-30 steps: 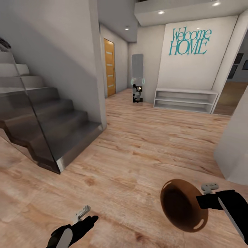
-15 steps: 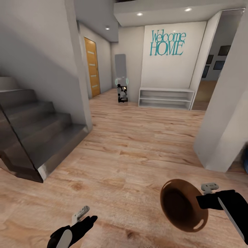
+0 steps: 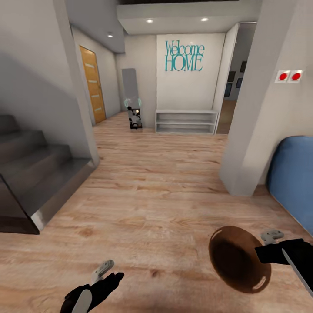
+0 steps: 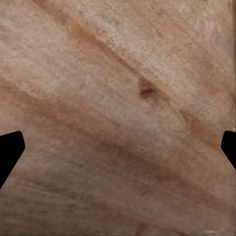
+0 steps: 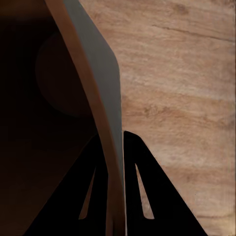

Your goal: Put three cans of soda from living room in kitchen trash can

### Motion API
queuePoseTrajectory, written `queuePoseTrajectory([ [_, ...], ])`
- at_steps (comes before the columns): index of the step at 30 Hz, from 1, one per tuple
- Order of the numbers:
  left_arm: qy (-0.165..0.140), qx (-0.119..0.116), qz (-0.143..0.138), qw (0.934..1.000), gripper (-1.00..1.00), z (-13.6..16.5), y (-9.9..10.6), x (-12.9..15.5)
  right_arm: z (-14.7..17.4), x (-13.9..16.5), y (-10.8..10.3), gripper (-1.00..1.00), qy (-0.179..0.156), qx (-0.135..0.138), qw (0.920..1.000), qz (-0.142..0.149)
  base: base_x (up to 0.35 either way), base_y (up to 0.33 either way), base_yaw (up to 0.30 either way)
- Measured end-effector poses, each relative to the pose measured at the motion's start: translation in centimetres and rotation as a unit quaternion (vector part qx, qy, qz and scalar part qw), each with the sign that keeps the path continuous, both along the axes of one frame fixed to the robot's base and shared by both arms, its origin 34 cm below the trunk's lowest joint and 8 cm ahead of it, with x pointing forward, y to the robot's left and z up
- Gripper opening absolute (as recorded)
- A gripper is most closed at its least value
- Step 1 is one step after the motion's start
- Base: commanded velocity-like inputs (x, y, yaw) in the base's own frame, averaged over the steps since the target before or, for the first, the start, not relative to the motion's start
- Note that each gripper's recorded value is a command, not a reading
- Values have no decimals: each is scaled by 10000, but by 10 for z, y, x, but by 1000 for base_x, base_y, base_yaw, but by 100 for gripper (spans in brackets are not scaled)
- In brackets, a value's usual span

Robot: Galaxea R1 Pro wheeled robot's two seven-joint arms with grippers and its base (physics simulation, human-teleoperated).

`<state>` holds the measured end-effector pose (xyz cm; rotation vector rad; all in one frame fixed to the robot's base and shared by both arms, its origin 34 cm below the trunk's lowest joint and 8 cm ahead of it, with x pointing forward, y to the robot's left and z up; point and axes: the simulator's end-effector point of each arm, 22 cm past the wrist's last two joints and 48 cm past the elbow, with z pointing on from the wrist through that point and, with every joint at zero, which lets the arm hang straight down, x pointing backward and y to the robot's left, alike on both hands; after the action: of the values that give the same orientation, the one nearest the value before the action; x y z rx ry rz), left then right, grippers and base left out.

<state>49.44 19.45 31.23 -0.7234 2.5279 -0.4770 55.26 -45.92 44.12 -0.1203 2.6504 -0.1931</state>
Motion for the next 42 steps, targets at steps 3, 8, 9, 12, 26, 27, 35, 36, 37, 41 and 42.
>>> queuePoseTrajectory([
  [3,3,0,-23,10000,100,0,-2,0,1,-1,-4,-100,5,-6,10000,-8,-328,1,-295],
  [8,3,8,-32,10000,100,0,-3,0,1,-1,-1,-100,6,80,10000,-15,-329,-26,-295],
  [9,-5,10,-35,10000,100,1,-4,0,2,-1,-3,-100,7,28,10000,-14,-329,-72,-295],
  [12,-35,12,-38,10000,100,3,-3,2,2,-1,-3,-100,3,47,10000,-14,-301,-62,-295],
  [26,-76,60,-18,10000,100,4,-2,4,2,-1,-1,-100,4,102,9999,-21,-42,-29,-295],
  [27,-75,60,-19,10000,100,4,-2,4,2,-1,-1,-100,4,111,9999,-21,-102,-185,-295],
  [35,-72,60,-24,10000,100,4,-2,4,2,-1,-2,-100,4,74,10000,-21,-160,-243,-295],
  [36,-72,60,-25,10000,100,4,-2,4,2,-1,-2,-100,4,81,10000,-21,-202,-255,-295],
  [37,-72,60,-25,10000,100,4,-2,4,2,-1,-2,-100,4,81,10000,-21,-205,-254,-295],
  [41,-78,63,-25,9999,100,4,-2,4,2,-1,-4,-100,6,38,10000,-20,-178,-199,-295],
  [42,-80,66,-24,9999,100,4,-2,4,2,-1,-5,-100,6,16,10000,-19,-90,-96,-295],
])
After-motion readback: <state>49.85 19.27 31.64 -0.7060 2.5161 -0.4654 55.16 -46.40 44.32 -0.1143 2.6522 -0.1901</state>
